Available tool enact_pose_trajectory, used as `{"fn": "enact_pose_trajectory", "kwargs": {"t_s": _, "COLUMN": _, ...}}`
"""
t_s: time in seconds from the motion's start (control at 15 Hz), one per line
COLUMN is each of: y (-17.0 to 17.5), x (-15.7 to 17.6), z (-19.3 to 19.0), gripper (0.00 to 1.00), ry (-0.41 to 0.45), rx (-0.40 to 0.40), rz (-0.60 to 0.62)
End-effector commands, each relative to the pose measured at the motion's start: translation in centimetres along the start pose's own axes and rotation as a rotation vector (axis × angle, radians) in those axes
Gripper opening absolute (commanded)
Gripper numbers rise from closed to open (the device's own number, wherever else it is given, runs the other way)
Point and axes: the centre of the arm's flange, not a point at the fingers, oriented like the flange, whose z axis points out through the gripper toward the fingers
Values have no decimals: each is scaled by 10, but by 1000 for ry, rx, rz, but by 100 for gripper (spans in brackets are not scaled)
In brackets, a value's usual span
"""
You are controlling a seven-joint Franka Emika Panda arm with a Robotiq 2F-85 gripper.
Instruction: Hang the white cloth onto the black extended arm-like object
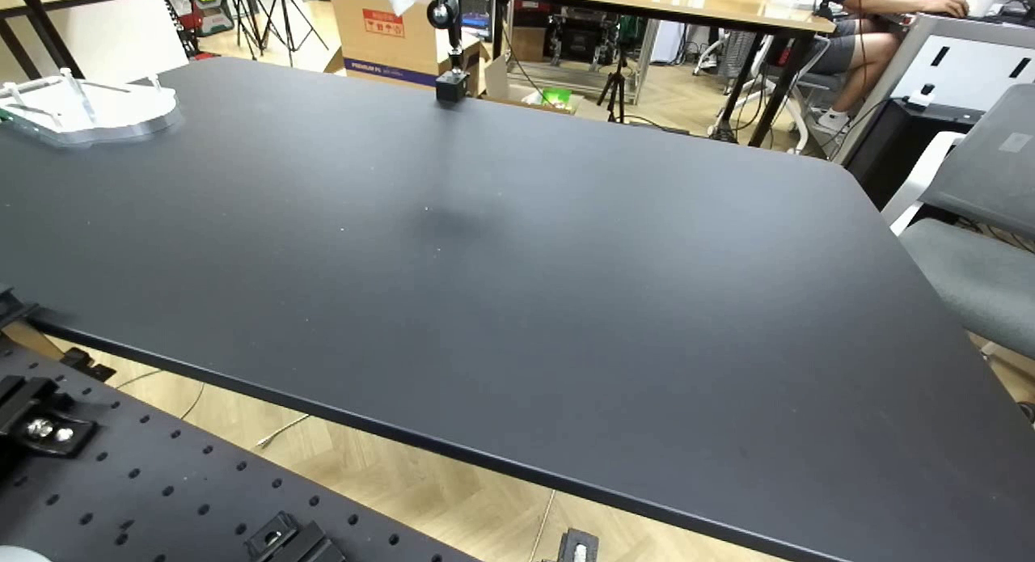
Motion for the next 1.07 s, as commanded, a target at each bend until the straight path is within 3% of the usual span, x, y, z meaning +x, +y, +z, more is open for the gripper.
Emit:
{"fn": "enact_pose_trajectory", "kwargs": {"t_s": 0.0, "y": 13, "x": 17, "z": -1, "gripper": 1, "ry": 21, "rx": 18, "rz": 68}}
{"fn": "enact_pose_trajectory", "kwargs": {"t_s": 0.53, "y": 34, "x": 44, "z": 39, "gripper": 1, "ry": 2, "rx": 53, "rz": 102}}
{"fn": "enact_pose_trajectory", "kwargs": {"t_s": 1.0, "y": 26, "x": 51, "z": 90, "gripper": 1, "ry": -66, "rx": 96, "rz": 97}}
